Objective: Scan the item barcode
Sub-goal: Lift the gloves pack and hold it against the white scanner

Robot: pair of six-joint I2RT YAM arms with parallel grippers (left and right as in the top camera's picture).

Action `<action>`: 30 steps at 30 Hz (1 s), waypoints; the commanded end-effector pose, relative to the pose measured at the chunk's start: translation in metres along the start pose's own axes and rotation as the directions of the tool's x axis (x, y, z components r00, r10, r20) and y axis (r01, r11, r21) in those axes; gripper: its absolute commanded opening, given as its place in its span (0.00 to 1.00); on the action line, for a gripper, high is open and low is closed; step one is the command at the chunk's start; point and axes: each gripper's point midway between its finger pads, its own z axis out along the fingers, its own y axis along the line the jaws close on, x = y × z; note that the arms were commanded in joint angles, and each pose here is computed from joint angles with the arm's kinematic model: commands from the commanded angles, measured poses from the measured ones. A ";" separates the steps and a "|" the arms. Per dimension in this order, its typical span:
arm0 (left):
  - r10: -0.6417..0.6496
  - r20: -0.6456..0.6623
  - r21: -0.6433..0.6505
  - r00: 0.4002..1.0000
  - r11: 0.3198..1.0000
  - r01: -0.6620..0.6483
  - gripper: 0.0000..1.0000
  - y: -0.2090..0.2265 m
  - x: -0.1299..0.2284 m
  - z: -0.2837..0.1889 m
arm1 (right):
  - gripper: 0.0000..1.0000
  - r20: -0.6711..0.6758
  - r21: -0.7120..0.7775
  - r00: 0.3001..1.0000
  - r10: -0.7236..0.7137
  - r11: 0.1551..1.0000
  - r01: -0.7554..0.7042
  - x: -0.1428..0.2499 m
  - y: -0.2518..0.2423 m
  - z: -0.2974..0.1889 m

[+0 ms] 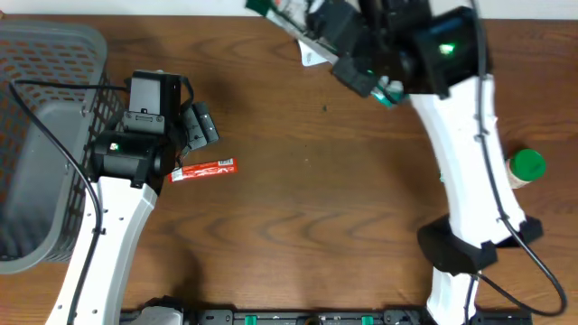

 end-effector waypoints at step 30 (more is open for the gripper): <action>0.009 0.020 -0.006 1.000 1.000 -0.009 0.93 0.001 -0.006 -0.004 | 0.01 -0.104 0.560 0.806 -0.582 0.636 0.531 -0.105 -0.069 0.286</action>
